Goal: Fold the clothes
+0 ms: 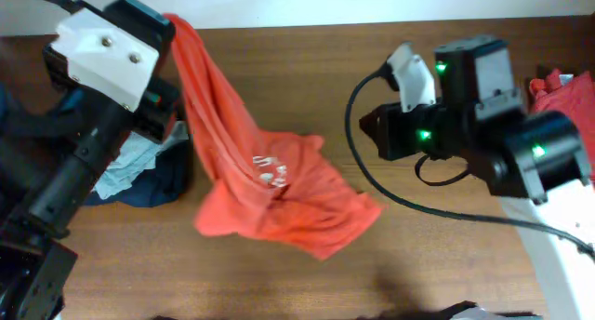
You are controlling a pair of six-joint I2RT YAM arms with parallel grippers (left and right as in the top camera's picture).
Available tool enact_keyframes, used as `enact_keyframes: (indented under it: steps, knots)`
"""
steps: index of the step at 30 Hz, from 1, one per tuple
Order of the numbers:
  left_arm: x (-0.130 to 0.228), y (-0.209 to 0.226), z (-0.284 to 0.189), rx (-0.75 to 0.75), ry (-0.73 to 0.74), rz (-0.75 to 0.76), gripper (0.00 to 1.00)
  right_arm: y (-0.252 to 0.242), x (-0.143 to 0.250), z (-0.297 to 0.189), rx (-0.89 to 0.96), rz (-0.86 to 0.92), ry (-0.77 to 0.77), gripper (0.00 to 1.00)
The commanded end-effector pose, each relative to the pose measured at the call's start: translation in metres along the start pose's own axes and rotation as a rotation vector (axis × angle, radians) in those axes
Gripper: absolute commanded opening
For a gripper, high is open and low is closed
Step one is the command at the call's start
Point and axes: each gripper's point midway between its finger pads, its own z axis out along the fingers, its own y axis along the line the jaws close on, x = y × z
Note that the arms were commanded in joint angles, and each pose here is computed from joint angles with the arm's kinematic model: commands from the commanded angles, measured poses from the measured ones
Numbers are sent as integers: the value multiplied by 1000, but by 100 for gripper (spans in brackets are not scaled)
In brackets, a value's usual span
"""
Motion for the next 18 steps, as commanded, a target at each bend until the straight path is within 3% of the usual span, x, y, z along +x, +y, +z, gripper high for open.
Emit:
enact_keyframes:
  steps: [1, 6, 11, 18]
  knots:
    - [-13, 17, -7, -86, -37, -11, 1, 7, 16, 14, -49, -91, 89, 23]
    - [-27, 25, -9, -126, -92, -7, 1, 27, 52, 49, -111, -223, 226, 39]
    - [-45, 46, -15, -232, -166, -60, 0, 53, 72, 80, -176, -318, 244, 43]
    - [-63, 62, -29, -311, -230, -67, 0, 70, 99, 130, -281, -318, 232, 44]
